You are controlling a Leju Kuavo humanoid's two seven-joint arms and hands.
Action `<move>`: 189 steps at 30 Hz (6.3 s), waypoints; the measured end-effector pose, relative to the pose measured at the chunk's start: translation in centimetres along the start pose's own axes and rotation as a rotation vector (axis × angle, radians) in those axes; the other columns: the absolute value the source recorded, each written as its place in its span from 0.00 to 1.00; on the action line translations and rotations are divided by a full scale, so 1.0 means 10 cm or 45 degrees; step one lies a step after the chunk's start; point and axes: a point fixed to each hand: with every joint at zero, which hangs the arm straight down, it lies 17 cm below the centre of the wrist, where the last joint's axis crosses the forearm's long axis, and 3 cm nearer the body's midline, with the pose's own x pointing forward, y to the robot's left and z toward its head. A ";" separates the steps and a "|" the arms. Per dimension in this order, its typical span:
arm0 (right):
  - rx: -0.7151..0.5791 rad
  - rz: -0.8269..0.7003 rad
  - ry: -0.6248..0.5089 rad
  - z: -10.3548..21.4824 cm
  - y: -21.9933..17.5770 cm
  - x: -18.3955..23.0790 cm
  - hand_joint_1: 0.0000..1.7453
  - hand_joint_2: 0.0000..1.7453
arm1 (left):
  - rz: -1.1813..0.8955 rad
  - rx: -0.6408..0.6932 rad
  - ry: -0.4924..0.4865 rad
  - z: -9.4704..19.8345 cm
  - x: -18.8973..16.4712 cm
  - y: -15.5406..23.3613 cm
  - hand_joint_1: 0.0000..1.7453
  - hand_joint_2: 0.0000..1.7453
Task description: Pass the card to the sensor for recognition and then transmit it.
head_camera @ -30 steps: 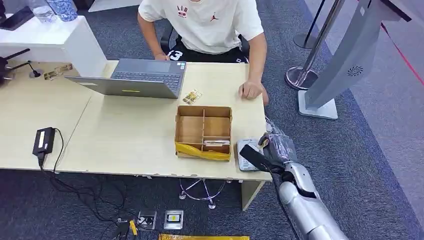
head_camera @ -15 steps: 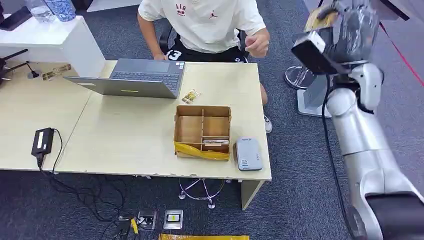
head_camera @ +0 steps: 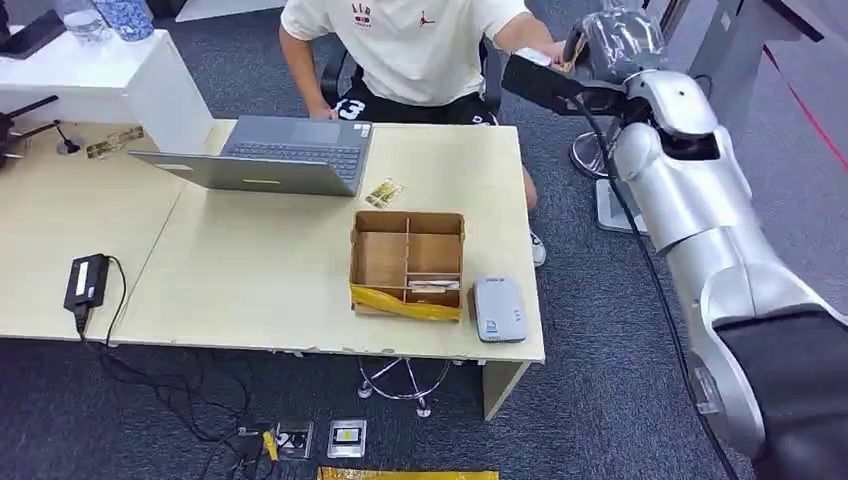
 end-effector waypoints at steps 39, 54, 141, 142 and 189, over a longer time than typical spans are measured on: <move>0.539 -0.372 -0.476 1.69 2.30 1.97 0.00 1.00 | 0.020 0.022 -0.059 -0.02 0.07 0.13 0.00 1.00; 0.512 -0.295 -0.448 2.00 2.31 1.78 0.00 1.00 | 0.013 0.089 -0.013 -0.03 -0.14 0.25 0.00 1.00; 0.458 -0.267 -0.281 1.71 2.88 1.90 0.19 1.00 | 0.078 0.077 0.060 -0.03 -0.27 0.28 0.00 1.00; 0.463 -0.261 -0.278 1.71 2.90 1.89 0.20 1.00 | 0.083 0.077 0.062 -0.03 -0.27 0.29 0.00 1.00; 0.314 -0.321 -0.294 1.54 2.53 1.78 0.99 1.00 | 0.094 0.095 0.041 -0.04 -0.32 0.38 0.00 1.00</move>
